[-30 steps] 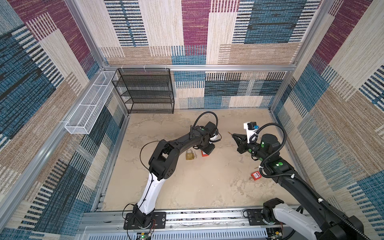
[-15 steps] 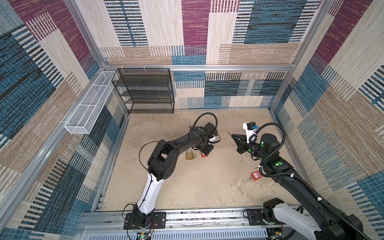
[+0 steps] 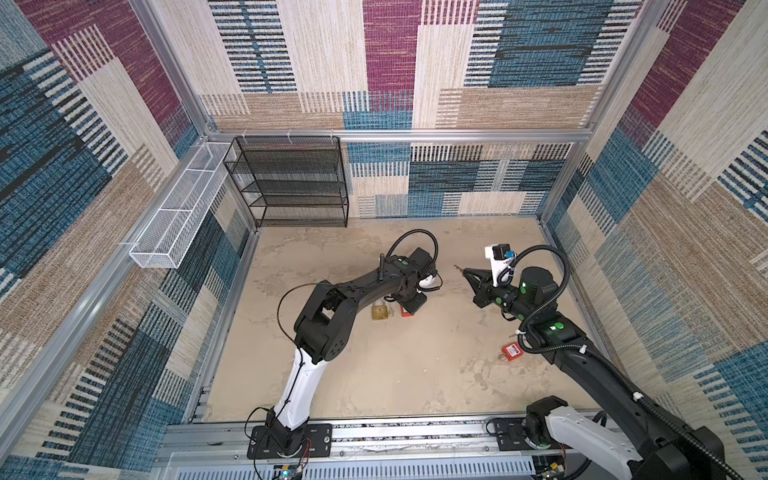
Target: Lock with the key
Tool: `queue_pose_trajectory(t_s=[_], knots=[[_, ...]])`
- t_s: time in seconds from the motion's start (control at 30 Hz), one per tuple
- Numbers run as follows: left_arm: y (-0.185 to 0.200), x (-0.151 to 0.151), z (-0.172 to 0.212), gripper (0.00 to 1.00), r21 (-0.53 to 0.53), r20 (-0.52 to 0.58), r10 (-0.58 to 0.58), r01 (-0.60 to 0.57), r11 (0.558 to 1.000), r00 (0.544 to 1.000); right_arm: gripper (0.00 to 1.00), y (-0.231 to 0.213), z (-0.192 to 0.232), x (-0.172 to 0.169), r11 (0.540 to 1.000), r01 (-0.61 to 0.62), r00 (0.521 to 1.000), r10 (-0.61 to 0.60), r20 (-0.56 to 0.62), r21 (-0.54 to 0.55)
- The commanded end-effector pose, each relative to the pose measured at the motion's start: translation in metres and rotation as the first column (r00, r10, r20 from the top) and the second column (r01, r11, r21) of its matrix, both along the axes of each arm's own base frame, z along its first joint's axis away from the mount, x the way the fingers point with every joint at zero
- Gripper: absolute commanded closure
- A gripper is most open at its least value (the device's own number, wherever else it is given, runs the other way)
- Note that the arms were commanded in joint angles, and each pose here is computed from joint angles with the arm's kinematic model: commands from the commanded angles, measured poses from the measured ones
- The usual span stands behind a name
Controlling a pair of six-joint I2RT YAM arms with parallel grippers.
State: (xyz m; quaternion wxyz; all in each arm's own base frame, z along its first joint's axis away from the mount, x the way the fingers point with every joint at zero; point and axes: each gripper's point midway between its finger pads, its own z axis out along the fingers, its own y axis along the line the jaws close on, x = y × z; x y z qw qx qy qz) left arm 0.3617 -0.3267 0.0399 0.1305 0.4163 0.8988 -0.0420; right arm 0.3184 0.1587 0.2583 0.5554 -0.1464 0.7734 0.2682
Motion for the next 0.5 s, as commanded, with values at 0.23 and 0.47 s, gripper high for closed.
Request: queue_pose_trajectory(t_s=[0.23, 0.47], knots=[[0.0083, -0.0063, 0.0009, 0.48, 0.034, 0.001, -0.04, 0.04, 0.999, 0.999, 1.0, 0.0016, 0.0052, 0.0027, 1.0, -0.003, 1.0, 0.003, 0.01, 0.017], [0.0127, -0.0107, -0.0003, 0.48, 0.043, -0.007, -0.04, 0.04, 0.998, 0.999, 1.0, 0.0018, 0.0032, 0.0028, 1.0, -0.003, 1.0, 0.003, 0.005, 0.015]])
